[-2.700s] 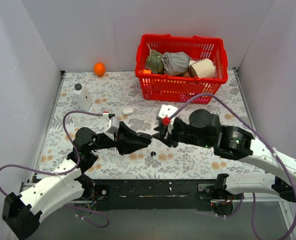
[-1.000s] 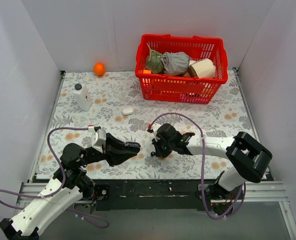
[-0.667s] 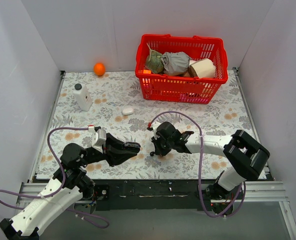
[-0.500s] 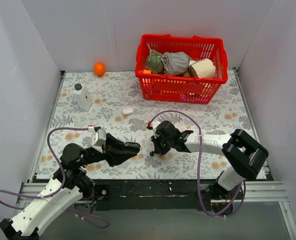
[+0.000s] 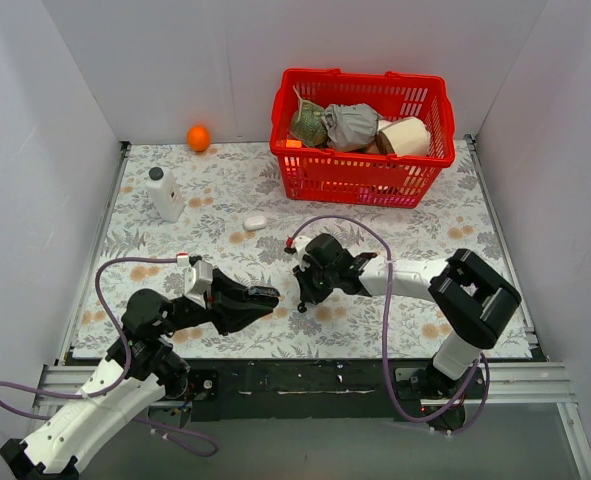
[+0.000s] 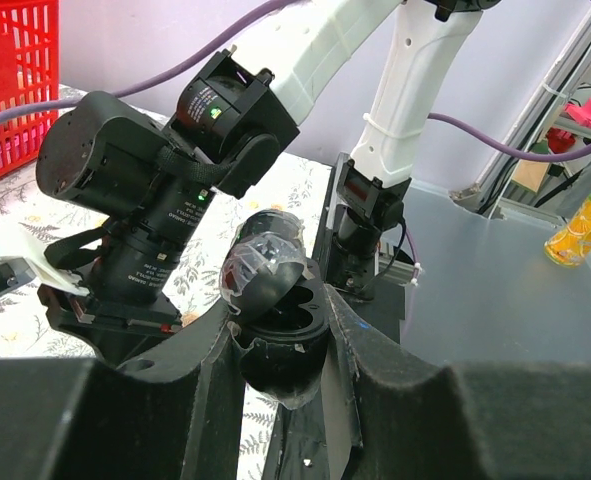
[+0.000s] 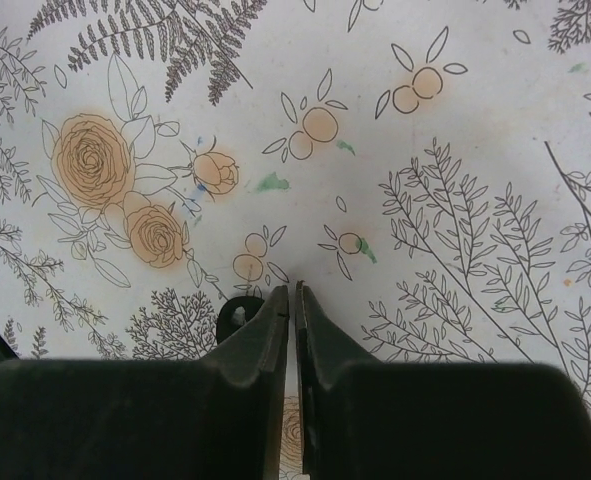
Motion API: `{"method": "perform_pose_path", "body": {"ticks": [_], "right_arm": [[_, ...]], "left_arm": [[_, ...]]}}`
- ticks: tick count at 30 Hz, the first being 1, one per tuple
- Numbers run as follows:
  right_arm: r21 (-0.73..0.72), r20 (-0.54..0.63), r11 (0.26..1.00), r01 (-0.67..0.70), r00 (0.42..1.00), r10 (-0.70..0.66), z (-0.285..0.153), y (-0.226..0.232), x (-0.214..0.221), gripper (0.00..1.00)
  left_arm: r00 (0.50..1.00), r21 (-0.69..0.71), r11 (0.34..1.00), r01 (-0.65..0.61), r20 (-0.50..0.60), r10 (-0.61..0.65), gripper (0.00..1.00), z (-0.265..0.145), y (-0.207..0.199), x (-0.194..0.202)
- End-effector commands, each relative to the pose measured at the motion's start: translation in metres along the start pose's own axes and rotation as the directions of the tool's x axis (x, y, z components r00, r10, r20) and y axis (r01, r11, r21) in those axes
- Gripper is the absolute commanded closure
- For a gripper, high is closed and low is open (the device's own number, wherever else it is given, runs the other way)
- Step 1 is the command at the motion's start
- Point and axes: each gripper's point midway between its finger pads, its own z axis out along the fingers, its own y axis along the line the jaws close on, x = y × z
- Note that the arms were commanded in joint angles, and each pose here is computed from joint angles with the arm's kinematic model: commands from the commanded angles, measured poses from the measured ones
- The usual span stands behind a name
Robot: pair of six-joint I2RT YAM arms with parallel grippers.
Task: Insert the wireless bluetooth earbuds into the charging case
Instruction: Pick up the earbud from the center of the board.
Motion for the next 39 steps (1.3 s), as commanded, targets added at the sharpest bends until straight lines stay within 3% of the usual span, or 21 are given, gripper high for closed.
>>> {"method": "perform_pose_path", "body": {"ticks": [1,2,4,8,14,19,30,39], "right_arm": [[0.031,0.068,0.999,0.007,0.998,-0.009,-0.005,-0.006,-0.029,0.8],[0.067,0.097,0.998,-0.007,0.995,0.0,-0.012,-0.012,-0.036,0.71],[0.104,0.145,0.993,-0.048,0.989,0.032,-0.023,-0.018,-0.044,0.63],[0.064,0.228,0.998,-0.029,0.974,0.013,-0.046,-0.005,-0.065,0.58],[-0.109,0.11,0.99,0.085,0.991,-0.073,-0.039,0.04,-0.044,0.54],[-0.127,0.055,0.987,0.096,0.994,-0.089,-0.03,0.044,-0.027,0.45],[-0.109,-0.01,0.99,0.087,0.996,-0.089,-0.016,0.036,-0.009,0.43],[-0.107,0.031,0.99,0.087,0.996,-0.084,-0.023,0.038,-0.018,0.43]], "left_arm": [[1.0,-0.016,1.0,-0.015,0.015,0.015,1.0,-0.001,0.002,-0.003],[1.0,-0.02,1.0,-0.018,0.017,0.018,1.0,-0.001,0.003,-0.003],[0.999,-0.028,0.999,-0.029,0.024,0.03,1.0,-0.001,0.003,-0.007],[0.998,-0.047,0.998,-0.046,0.04,0.048,1.0,-0.003,0.005,-0.012],[0.998,-0.059,0.997,-0.046,0.05,0.049,1.0,-0.004,0.006,-0.012],[0.998,-0.056,0.998,-0.041,0.051,0.044,1.0,-0.005,0.004,-0.013],[0.998,-0.053,0.998,-0.031,0.044,0.033,1.0,-0.005,0.003,-0.012],[0.999,-0.056,0.998,-0.023,0.036,0.025,1.0,-0.005,0.005,-0.008]]}}
